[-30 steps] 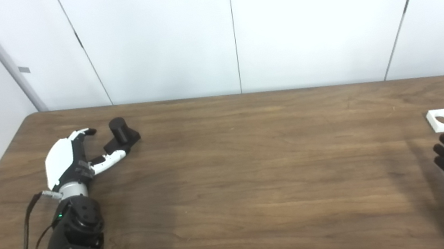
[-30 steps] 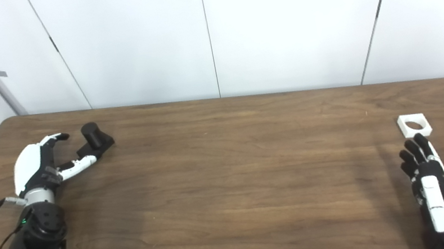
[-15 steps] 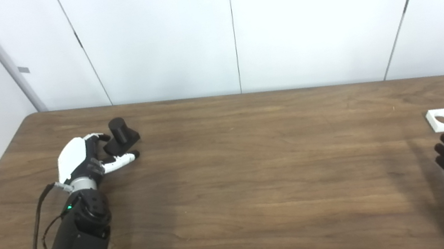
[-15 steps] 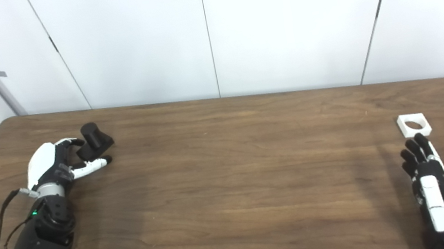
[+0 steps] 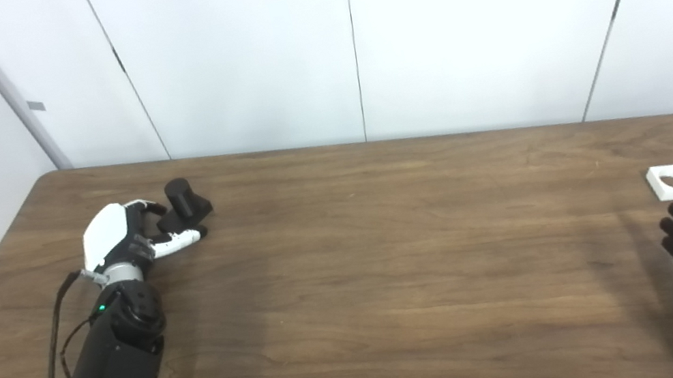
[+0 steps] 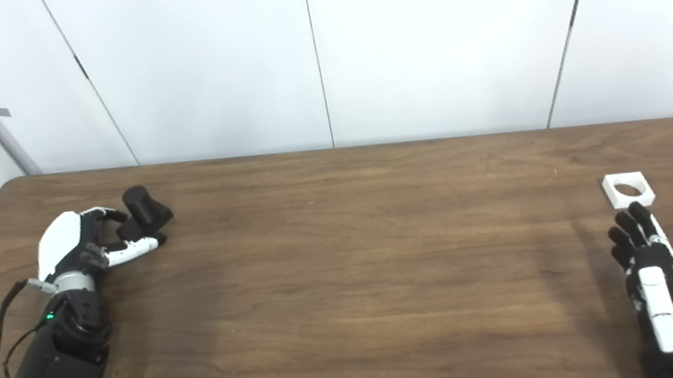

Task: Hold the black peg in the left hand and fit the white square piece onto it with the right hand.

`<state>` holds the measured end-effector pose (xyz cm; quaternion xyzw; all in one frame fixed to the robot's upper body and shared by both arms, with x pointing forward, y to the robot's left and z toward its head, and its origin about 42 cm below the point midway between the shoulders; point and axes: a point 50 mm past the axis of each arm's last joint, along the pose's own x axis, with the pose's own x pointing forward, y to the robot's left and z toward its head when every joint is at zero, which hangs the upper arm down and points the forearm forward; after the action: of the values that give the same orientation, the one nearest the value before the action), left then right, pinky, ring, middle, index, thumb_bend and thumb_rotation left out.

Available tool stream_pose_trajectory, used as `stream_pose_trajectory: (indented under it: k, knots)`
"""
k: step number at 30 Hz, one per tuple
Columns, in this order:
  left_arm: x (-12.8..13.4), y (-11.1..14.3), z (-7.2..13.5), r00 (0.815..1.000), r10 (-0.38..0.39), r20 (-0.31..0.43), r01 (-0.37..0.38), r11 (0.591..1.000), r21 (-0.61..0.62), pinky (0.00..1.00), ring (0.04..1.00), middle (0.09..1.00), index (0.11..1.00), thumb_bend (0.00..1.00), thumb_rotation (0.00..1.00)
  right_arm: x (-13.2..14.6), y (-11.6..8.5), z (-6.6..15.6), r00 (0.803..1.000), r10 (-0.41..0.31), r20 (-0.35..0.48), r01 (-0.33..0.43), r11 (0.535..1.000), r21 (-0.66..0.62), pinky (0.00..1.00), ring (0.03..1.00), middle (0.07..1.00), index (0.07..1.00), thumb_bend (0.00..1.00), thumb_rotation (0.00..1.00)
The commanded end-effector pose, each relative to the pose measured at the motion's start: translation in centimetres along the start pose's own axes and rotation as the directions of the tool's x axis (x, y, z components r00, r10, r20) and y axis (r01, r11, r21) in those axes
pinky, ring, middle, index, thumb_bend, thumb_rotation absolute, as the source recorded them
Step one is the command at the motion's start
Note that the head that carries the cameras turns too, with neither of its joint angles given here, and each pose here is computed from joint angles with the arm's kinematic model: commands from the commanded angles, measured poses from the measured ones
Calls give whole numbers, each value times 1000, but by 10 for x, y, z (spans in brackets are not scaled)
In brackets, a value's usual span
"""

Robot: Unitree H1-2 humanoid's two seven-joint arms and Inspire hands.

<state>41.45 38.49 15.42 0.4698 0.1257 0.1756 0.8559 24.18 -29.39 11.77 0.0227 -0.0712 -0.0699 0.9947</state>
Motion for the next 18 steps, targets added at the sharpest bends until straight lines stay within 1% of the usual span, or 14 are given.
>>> stream_pose_trajectory:
  k: [1, 9, 15, 18]
  knots:
    - [10, 23, 8, 997, 68, 32, -68, 998, -1, 1000, 943, 880, 677, 849, 318, -7, 3, -9, 1000, -4, -26, 4, 1000, 16, 968, 939, 945, 945, 406, 852]
    - [12, 25, 9, 998, 52, 33, -52, 999, 11, 1000, 940, 881, 671, 843, 333, -8, 3, -9, 1000, -11, -26, 12, 1000, 13, 959, 937, 941, 942, 411, 832]
    - [15, 24, 11, 999, 37, 28, -38, 999, 15, 1000, 939, 879, 647, 825, 318, -7, 3, -9, 1000, -15, -23, 15, 1000, 6, 953, 929, 936, 940, 417, 855]
    - [15, 24, 12, 998, 51, 45, -50, 999, -20, 1000, 930, 858, 583, 803, 254, -7, 4, -8, 1000, -16, -25, 17, 1000, 12, 949, 928, 934, 939, 419, 842]
